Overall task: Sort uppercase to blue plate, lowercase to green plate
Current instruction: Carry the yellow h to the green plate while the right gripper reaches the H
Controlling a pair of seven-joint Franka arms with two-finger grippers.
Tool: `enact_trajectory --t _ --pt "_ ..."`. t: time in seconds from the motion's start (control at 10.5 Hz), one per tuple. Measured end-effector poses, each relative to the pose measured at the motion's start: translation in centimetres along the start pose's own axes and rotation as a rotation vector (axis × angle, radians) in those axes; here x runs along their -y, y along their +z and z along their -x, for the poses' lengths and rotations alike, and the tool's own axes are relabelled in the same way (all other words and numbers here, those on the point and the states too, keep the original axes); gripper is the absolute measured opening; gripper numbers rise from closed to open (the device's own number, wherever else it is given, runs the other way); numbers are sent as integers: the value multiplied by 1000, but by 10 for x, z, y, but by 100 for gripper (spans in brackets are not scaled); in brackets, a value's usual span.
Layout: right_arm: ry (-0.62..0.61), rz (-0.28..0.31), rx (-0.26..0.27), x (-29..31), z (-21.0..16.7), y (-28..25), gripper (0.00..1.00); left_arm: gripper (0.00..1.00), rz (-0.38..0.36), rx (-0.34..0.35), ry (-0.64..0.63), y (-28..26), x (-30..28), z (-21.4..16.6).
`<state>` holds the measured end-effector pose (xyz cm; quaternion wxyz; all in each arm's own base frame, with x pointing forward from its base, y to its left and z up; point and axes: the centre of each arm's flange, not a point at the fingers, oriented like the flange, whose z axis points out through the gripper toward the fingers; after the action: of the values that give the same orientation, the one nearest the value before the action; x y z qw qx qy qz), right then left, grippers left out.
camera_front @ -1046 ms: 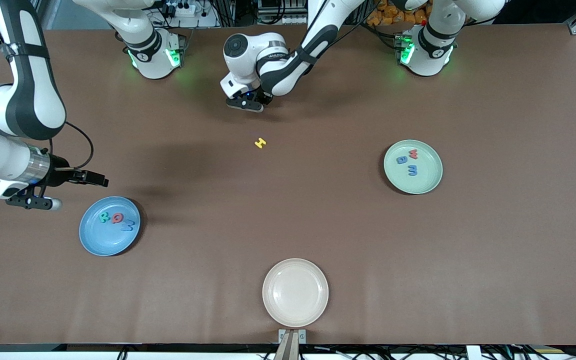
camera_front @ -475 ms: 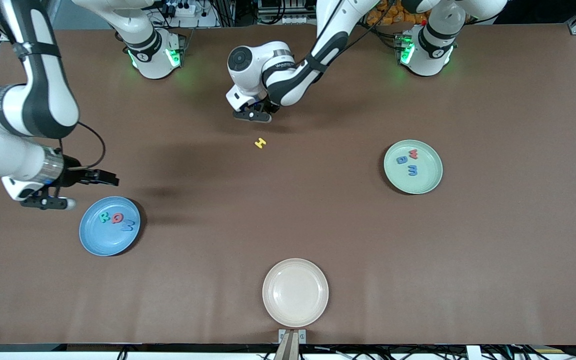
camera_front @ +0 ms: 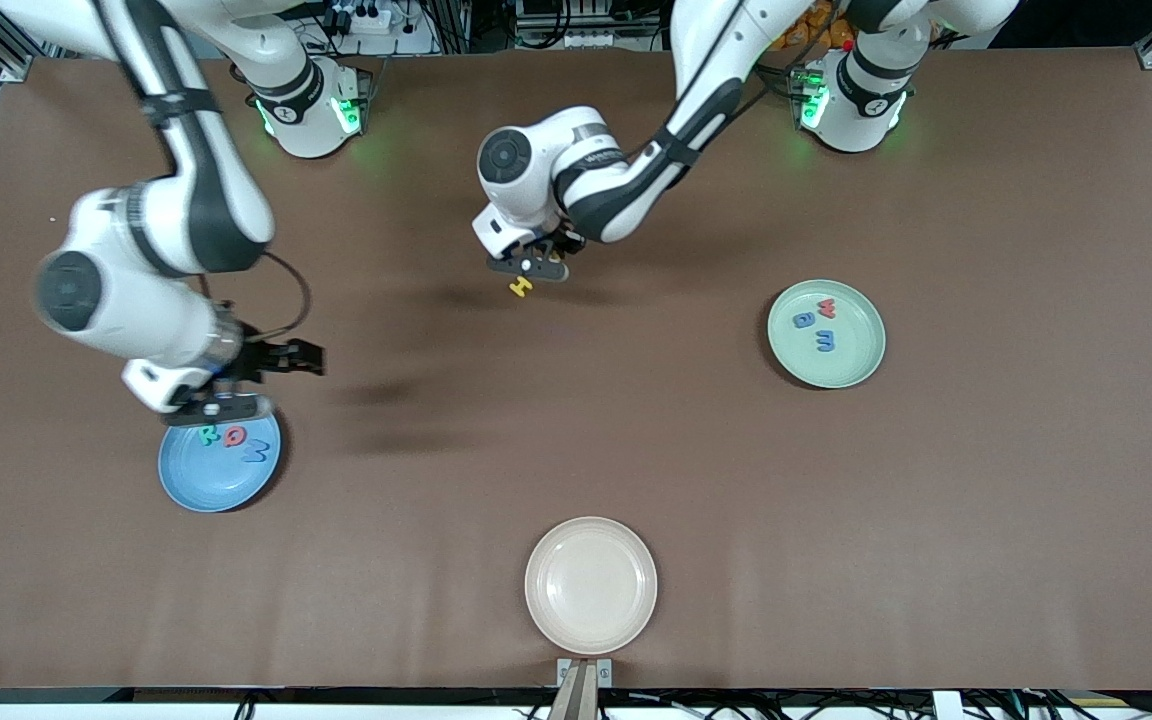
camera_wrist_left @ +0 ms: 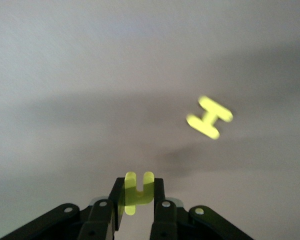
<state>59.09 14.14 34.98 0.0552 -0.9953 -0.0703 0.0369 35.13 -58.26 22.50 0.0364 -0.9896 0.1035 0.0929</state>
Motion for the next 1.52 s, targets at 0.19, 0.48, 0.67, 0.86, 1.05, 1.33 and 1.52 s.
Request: enact_trajectory --t 0.19,0.48,0.67,0.86,1.05,1.33,1.52 --pt "-59 6 2 38 2 15 100 26 -9 15 6 -10 33 -26" --pt "-97 15 19 90 14 32 100 26 -15 28 7 -35 82 -59" --pt "-121 19 -10 134 29 49 100 26 -6 11 5 -72 126 -80" --pt "-166 22 -39 162 49 76 100 26 -13 27 12 -80 156 -92" --pt "-218 27 -48 186 68 97 100 26 -25 58 28 -78 175 -98" --pt "-328 39 -43 236 101 124 100 26 -9 51 35 -102 221 -114" --pt "-389 51 -56 255 123 146 100 26 3 61 49 -117 257 -122"
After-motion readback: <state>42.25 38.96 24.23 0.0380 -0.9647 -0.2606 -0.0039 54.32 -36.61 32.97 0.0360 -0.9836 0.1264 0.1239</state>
